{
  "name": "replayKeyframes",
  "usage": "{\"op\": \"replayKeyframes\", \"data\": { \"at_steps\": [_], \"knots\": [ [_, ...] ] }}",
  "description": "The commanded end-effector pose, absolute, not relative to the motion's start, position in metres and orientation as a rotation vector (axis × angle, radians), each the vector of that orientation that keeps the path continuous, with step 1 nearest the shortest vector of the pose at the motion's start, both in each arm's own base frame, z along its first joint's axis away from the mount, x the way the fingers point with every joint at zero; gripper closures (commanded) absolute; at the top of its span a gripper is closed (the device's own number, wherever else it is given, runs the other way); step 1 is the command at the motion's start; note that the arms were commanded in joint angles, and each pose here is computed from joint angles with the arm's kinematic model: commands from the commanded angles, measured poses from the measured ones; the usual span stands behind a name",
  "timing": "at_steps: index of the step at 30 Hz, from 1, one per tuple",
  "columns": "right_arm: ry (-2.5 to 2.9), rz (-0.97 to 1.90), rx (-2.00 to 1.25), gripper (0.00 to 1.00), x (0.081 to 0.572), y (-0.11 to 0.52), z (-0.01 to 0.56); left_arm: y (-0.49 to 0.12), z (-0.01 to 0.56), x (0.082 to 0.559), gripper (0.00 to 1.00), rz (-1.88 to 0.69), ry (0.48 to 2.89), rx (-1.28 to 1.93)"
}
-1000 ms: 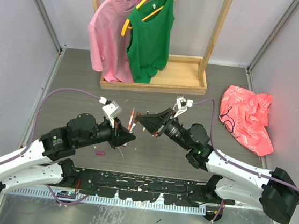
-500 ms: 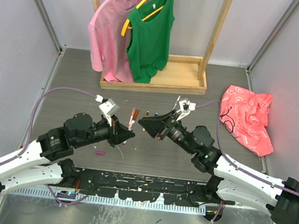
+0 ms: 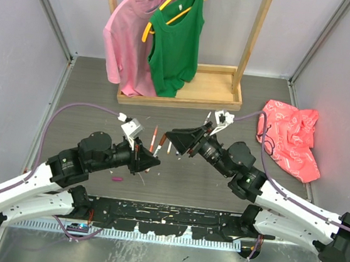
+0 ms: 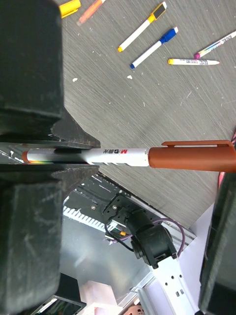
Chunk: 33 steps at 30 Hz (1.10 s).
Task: Insert the pens into the pen caps
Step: Press the pen cap onto the pen.
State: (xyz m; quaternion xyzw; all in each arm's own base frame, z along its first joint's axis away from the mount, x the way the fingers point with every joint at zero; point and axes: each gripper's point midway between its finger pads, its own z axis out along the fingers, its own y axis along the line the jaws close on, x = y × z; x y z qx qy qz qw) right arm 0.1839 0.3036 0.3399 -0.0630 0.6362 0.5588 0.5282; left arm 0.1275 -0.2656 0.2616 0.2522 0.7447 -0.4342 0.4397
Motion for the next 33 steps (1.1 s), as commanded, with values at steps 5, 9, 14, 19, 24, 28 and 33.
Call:
{"op": "replayKeyframes", "data": {
  "at_steps": [5,9,14,19,24,28,33],
  "knots": [
    [1.474,1.375,-0.15,0.51,0.184,0.31,0.361,-0.274,0.293,0.126,1.0,-1.146,1.74,0.646],
    [1.471,1.391,-0.148,0.51,0.184,0.312,0.361,-0.277,0.29,0.124,1.0,-1.153,1.749,0.663],
    [1.469,1.403,-0.147,0.53,0.184,0.314,0.361,-0.279,0.289,0.123,1.0,-1.164,1.753,0.671],
    [1.482,1.412,-0.151,0.62,0.183,0.317,0.357,-0.28,0.29,0.124,1.0,-1.164,1.75,0.67],
    [1.502,1.425,-0.145,0.74,0.182,0.318,0.352,-0.281,0.289,0.125,1.0,-1.161,1.754,0.669],
    [1.536,1.428,-0.162,0.9,0.181,0.323,0.345,-0.281,0.291,0.128,1.0,-1.153,1.759,0.649],
    [1.58,1.413,-0.206,1.0,0.177,0.325,0.326,-0.281,0.298,0.135,1.0,-1.154,1.765,0.572]
  ]
}}
